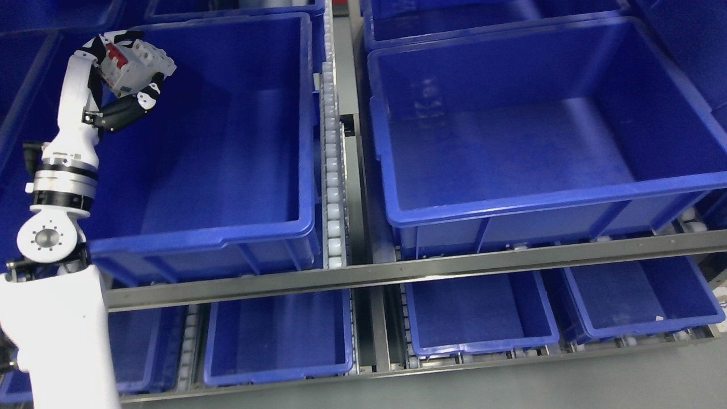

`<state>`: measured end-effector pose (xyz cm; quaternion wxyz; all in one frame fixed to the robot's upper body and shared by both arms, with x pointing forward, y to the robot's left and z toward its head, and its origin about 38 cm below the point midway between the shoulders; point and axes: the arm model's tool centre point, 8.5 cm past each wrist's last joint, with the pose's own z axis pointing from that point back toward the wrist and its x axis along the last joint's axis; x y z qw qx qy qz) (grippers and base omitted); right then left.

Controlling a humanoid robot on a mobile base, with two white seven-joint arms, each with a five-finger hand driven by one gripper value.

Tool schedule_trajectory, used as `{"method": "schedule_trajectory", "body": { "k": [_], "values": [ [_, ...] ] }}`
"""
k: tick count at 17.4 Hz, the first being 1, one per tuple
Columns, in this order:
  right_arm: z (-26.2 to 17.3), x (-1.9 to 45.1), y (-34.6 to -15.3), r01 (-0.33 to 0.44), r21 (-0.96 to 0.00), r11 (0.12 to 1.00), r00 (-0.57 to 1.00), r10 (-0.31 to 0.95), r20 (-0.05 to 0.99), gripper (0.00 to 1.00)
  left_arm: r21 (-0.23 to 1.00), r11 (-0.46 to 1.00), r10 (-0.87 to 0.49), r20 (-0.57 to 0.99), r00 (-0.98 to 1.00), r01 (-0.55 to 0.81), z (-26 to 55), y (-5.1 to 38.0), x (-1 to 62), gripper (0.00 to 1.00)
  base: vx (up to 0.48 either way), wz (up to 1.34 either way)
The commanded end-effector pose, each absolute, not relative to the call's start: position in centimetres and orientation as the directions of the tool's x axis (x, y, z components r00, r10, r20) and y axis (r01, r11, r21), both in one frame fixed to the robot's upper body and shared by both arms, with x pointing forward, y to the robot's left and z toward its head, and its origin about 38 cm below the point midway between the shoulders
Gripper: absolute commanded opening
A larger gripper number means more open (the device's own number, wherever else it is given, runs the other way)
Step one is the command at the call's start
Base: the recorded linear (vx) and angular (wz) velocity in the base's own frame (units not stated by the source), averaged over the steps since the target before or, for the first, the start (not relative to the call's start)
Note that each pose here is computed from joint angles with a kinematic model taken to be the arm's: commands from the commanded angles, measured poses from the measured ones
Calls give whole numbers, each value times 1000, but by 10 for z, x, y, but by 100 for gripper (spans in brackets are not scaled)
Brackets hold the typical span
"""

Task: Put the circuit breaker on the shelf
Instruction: 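Lower the left hand into the upper blue bin and release the breaker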

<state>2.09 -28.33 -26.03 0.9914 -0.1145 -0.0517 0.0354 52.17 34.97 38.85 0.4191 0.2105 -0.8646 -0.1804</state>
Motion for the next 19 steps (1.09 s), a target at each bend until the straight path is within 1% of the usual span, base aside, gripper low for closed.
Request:
{"method": "schedule_trajectory", "body": {
  "k": [1,4,6,8,11,13,15,17,19],
  "values": [
    [-259,18,-293,-84,-246,966,993,102,62,100,702,703,-703,662,-258,-114,350,411,560,4,198,-211],
    [-259,18,-293,-83,-247,965,993,102,62,100,706,701,-706,669,-231,-97,366,412,571,4,154,-182],
    [-259,18,-293,-83,-247,965,993,102,62,100,739,673,-730,655,-194,-37,372,413,578,4,121,-69],
    [-259,18,-293,-84,-246,966,993,102,62,100,753,658,-742,653,-150,23,360,414,583,4,96,-57],
    [-259,18,-293,-84,-246,966,993,102,62,100,740,670,-734,671,-105,57,347,415,589,4,71,-94],
    [-259,18,-293,-84,-246,966,993,102,62,100,742,666,-736,670,-94,70,357,409,597,9,55,-68],
    [-259,18,-293,-83,-247,965,993,102,63,100,738,669,-735,675,-71,87,350,410,598,11,20,-36],
    [-259,18,-293,-83,-247,965,993,102,63,100,740,663,-740,670,-50,114,339,406,601,16,9,-18],
    [-259,18,-293,-84,-246,966,993,102,62,100,734,668,-737,675,-24,124,331,408,601,19,0,0]
  ]
}}
